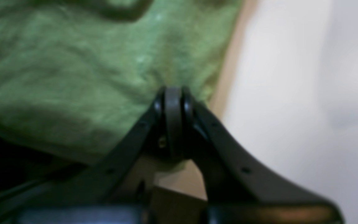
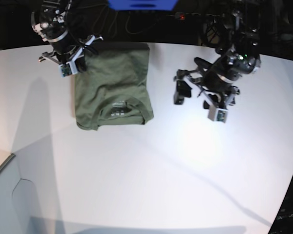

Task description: Layout the t-shirt on the table in an organized manner, then fold the t-shirt properly

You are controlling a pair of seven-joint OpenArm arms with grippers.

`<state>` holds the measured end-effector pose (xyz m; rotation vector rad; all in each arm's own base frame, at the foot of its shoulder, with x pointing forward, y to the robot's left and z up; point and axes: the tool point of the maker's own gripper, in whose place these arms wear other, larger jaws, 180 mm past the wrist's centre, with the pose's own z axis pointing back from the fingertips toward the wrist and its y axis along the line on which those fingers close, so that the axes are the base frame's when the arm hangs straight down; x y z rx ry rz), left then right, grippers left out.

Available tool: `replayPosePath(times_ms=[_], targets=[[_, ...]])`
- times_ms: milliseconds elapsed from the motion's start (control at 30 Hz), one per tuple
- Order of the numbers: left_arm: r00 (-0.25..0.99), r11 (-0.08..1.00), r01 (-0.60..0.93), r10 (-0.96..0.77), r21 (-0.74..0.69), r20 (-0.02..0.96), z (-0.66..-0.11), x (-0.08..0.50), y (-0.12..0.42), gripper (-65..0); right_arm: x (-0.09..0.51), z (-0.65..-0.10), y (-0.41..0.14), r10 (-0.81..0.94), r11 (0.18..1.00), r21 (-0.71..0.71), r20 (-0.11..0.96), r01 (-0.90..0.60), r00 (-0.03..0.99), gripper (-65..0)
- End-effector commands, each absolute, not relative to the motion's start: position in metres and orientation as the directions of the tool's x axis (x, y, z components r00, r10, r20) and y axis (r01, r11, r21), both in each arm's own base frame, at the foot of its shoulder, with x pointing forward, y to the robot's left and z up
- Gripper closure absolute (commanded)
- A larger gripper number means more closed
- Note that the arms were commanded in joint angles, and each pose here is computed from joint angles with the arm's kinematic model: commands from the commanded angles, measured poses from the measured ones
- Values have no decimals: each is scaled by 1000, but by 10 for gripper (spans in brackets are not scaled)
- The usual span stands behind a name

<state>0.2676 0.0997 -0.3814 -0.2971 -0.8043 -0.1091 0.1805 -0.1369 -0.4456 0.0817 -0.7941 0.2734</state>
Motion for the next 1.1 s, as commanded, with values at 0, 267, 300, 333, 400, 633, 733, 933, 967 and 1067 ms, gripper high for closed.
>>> replayPosePath(times_ms=[0,267,300,333,400,633,733,933,967,1067], targets=[[670,960,193,23,-204,742,-375,270,112,-514,185,-438,-138,205,963,-34,737,-267,645,0],[715,990,42,67,-138,696,-389,235,177,-512,191,-380,-157,166,978,-66,827,-199,537,0],[720,991,26,74,-134,689,-390,228,181,-512,191,-374,-162,160,980,-71,833,-185,529,0],[729,992,12,79,-128,679,-391,218,185,-510,189,-372,-168,162,982,-83,832,-170,531,0],[746,993,-4,80,-115,661,-392,199,191,-471,179,-374,-179,164,984,-97,818,-148,552,0],[846,994,-23,74,-103,529,-418,129,193,-119,115,-409,-183,141,987,-49,707,-151,693,0],[875,994,-34,78,-100,478,-429,108,195,0,81,-429,-176,123,987,2,639,-162,759,0],[932,991,-93,122,-101,340,-468,64,204,0,19,-485,-184,76,987,90,473,-134,878,0],[945,989,-114,138,-99,296,-481,51,208,0,11,-495,-187,67,987,104,445,-126,893,0],[948,981,-168,188,-99,258,-513,38,215,0,-7,-526,-176,46,977,179,367,-119,929,0]])
